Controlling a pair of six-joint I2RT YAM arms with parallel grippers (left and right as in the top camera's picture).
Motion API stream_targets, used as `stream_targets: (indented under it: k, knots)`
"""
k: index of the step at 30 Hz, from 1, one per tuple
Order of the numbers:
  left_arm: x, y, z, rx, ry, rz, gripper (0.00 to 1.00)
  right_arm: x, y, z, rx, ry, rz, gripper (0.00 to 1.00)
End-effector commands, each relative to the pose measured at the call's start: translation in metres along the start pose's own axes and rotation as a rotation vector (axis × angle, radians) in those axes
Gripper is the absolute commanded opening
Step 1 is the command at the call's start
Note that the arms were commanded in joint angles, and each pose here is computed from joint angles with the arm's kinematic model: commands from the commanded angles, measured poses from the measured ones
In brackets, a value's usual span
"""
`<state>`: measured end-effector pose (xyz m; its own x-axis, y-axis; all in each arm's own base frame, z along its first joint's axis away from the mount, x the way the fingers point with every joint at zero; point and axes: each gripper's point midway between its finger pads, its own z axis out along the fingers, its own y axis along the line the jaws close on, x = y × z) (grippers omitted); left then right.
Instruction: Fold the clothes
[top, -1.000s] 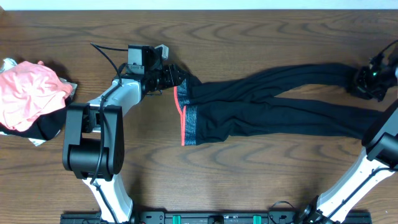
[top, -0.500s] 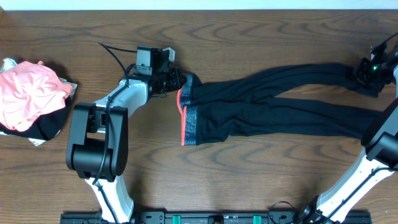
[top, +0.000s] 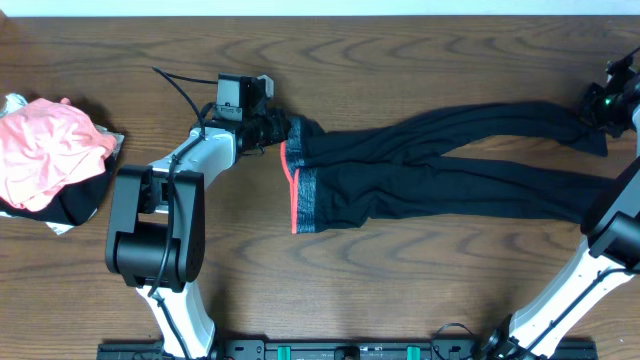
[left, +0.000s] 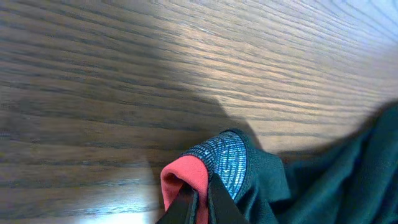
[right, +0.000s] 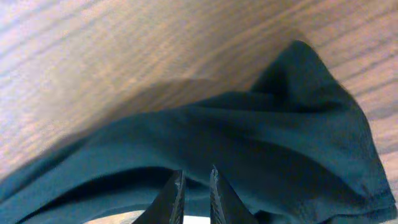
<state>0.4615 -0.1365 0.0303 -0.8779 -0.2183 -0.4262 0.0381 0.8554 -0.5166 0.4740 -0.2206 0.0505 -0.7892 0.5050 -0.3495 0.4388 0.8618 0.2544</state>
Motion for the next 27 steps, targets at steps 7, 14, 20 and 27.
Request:
stream_targets:
  k: [7,14,20,27]
  knots:
    - [-0.023,0.011,-0.007,-0.084,-0.098,0.024,0.06,0.033,-0.02,0.043,0.068,0.121,0.028,0.13]
    - [-0.049,0.003,-0.011,-0.061,-0.208,0.033,0.06,0.05,-0.037,0.04,0.163,0.187,0.036,0.15]
    - [-0.068,0.03,-0.02,-0.214,-0.321,-0.061,0.06,0.06,-0.039,0.045,0.165,0.212,0.04,0.18]
    - [-0.093,0.046,-0.034,-0.245,-0.43,-0.119,0.06,0.056,-0.033,0.052,0.132,0.179,0.033,0.33]
